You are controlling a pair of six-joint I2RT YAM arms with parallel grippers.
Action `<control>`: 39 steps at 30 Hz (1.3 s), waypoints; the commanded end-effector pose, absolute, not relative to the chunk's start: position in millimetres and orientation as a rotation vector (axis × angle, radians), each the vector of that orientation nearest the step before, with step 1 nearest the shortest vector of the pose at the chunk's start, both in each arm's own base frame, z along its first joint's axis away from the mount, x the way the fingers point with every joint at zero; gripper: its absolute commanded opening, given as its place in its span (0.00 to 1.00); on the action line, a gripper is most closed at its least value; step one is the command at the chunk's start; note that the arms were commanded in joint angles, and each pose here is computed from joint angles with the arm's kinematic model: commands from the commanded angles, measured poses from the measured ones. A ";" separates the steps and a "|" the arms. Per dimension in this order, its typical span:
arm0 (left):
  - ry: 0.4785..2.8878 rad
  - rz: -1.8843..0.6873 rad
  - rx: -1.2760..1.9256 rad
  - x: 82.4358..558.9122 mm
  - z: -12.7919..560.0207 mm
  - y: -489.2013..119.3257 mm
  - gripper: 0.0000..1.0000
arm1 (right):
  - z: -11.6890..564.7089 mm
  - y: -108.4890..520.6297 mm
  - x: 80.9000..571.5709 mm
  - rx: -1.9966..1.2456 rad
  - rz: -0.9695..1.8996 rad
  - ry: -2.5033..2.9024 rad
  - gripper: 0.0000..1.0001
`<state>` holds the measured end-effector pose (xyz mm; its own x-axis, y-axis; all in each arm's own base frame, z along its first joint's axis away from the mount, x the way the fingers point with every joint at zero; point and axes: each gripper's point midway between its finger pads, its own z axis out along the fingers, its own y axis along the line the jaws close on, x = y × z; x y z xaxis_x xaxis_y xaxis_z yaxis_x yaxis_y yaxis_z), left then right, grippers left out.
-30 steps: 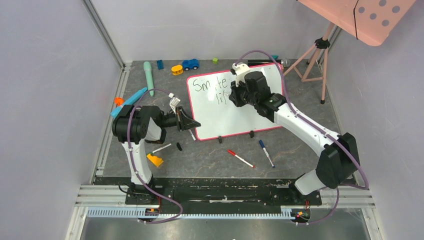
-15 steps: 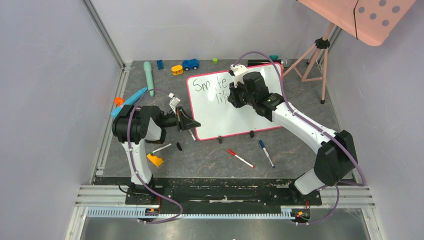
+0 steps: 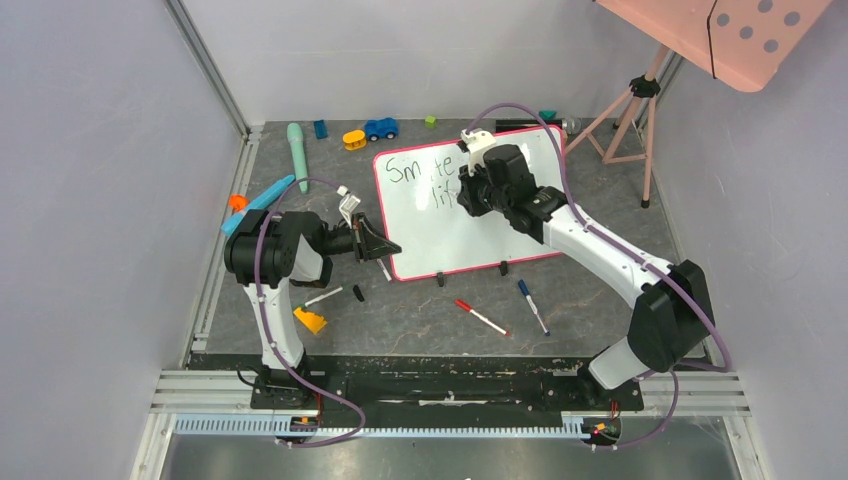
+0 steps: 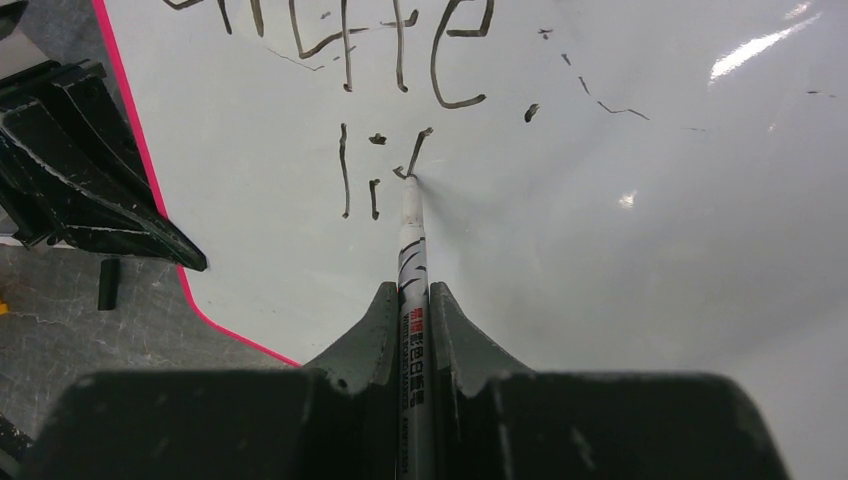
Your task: Write a sentence on the whiteboard
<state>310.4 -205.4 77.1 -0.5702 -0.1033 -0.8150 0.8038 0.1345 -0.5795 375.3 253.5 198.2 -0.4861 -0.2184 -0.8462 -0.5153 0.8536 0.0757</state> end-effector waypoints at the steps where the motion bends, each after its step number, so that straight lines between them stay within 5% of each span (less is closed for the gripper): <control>1: 1.561 -1.477 0.834 303.5 75.7 -207.9 0.15 | 218.5 236.3 388.9 -0.447 0.299 2.048 0.00; 20: 1.564 -1.480 0.832 303.3 75.6 -207.8 0.15 | 247.5 247.1 372.8 -0.500 0.454 1.954 0.00; 39: 1.562 -1.481 0.835 303.2 75.7 -207.8 0.15 | 215.0 233.1 374.9 -0.479 0.386 2.031 0.00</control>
